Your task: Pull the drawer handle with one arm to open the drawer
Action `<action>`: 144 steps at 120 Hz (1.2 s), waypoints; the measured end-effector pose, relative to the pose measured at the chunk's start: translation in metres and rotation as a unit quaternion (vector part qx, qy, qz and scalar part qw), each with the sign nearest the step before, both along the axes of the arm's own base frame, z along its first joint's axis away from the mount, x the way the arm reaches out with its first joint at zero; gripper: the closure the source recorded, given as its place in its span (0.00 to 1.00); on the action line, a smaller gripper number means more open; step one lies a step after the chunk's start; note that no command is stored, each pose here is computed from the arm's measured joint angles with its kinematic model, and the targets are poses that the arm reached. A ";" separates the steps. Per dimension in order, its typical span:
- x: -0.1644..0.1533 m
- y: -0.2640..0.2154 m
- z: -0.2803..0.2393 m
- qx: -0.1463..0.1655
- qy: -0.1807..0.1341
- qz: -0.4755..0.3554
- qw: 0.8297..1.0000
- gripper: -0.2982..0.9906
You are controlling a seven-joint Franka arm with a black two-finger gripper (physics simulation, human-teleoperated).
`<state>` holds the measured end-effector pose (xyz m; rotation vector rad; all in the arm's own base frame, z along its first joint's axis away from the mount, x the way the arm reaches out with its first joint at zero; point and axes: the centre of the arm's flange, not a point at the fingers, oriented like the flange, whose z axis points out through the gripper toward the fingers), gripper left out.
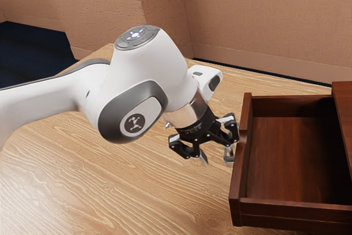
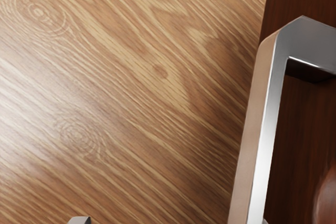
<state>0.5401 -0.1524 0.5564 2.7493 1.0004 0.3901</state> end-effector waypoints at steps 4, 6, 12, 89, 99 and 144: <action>0.000 0.000 0.000 0.000 0.000 0.000 1.000 0.49; 0.000 0.000 0.000 0.000 0.000 0.000 1.000 0.49; 0.001 -0.001 -0.001 0.000 0.000 0.000 1.000 0.49; 0.001 0.002 -0.002 -0.003 -0.009 0.000 1.000 0.49; 0.001 0.001 -0.002 -0.005 -0.011 -0.001 1.000 0.47; -0.003 -0.001 0.019 -0.011 -0.037 -0.009 0.999 0.41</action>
